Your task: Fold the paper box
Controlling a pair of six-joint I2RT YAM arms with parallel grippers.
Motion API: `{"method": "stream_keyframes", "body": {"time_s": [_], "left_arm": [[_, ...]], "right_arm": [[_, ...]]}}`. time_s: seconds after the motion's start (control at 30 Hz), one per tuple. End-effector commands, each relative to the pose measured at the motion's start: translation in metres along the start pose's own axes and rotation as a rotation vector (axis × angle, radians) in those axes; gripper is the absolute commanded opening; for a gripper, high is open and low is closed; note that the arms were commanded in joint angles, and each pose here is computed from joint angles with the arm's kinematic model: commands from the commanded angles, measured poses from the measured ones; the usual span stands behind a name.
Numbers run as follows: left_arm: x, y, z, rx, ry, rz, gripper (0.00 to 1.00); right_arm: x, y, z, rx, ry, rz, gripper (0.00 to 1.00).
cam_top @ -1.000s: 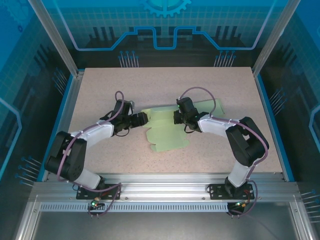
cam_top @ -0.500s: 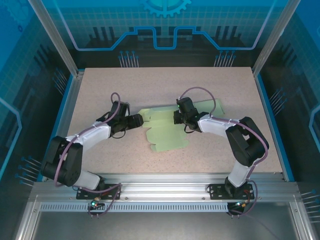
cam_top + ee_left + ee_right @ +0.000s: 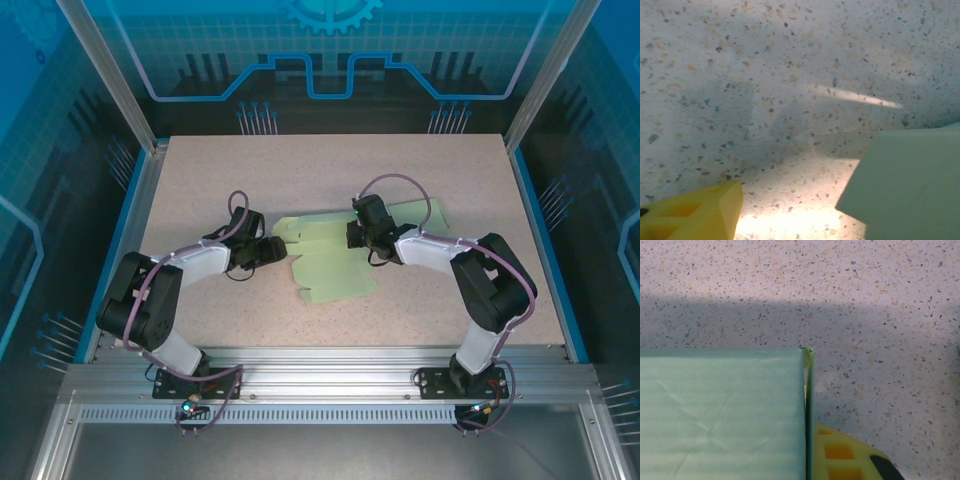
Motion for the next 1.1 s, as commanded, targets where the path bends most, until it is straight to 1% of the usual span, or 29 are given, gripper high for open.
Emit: {"method": "stream_keyframes", "body": {"time_s": [0.0, 0.13, 0.23, 0.37, 0.6, 0.67, 0.73, 0.8, 0.93, 1.07], "left_arm": [[0.004, 0.001, -0.005, 0.055, 0.034, 0.012, 0.62], [0.007, 0.003, -0.003, 0.052, 0.035, 0.006, 0.62], [0.007, 0.001, -0.011, 0.118, 0.046, -0.001, 0.59], [0.002, 0.002, -0.029, 0.239, 0.057, -0.028, 0.57], [-0.005, 0.003, -0.056, 0.333, 0.037, -0.069, 0.56], [-0.004, -0.002, -0.06, 0.331, 0.029, -0.062, 0.53], [-0.002, -0.008, -0.061, 0.327, 0.031, -0.055, 0.49], [0.0, -0.017, -0.059, 0.319, 0.047, -0.05, 0.47], [0.004, -0.028, -0.057, 0.341, 0.092, -0.036, 0.38], [0.005, -0.029, -0.06, 0.378, 0.117, -0.039, 0.37]], "right_arm": [[0.007, -0.003, 0.008, -0.009, 0.005, 0.022, 0.03], [0.006, -0.002, 0.009, -0.012, 0.004, 0.015, 0.04], [0.005, -0.002, 0.009, -0.013, 0.006, 0.015, 0.04], [0.007, -0.003, 0.009, -0.014, 0.005, 0.019, 0.03], [0.008, -0.004, 0.013, -0.024, 0.008, 0.021, 0.03], [0.008, -0.003, 0.013, -0.025, 0.009, 0.02, 0.03], [0.008, -0.003, 0.015, -0.027, 0.01, 0.02, 0.03], [0.01, -0.004, 0.015, -0.027, 0.01, 0.025, 0.03], [0.013, -0.005, 0.015, -0.027, 0.009, 0.031, 0.03], [0.015, -0.007, 0.015, -0.02, 0.009, 0.038, 0.03]]}}
Point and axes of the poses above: each hand's point on the last joint's axis, 136 mm out from that joint toward the fingers, its own y axis back along the fingers, its own z axis along the line the jaws close on, x = y × z, the point moved 3 cm from there along y, back along the fingers, and after that the axes turned 2 degrees about -y, right-handed, at the moved point
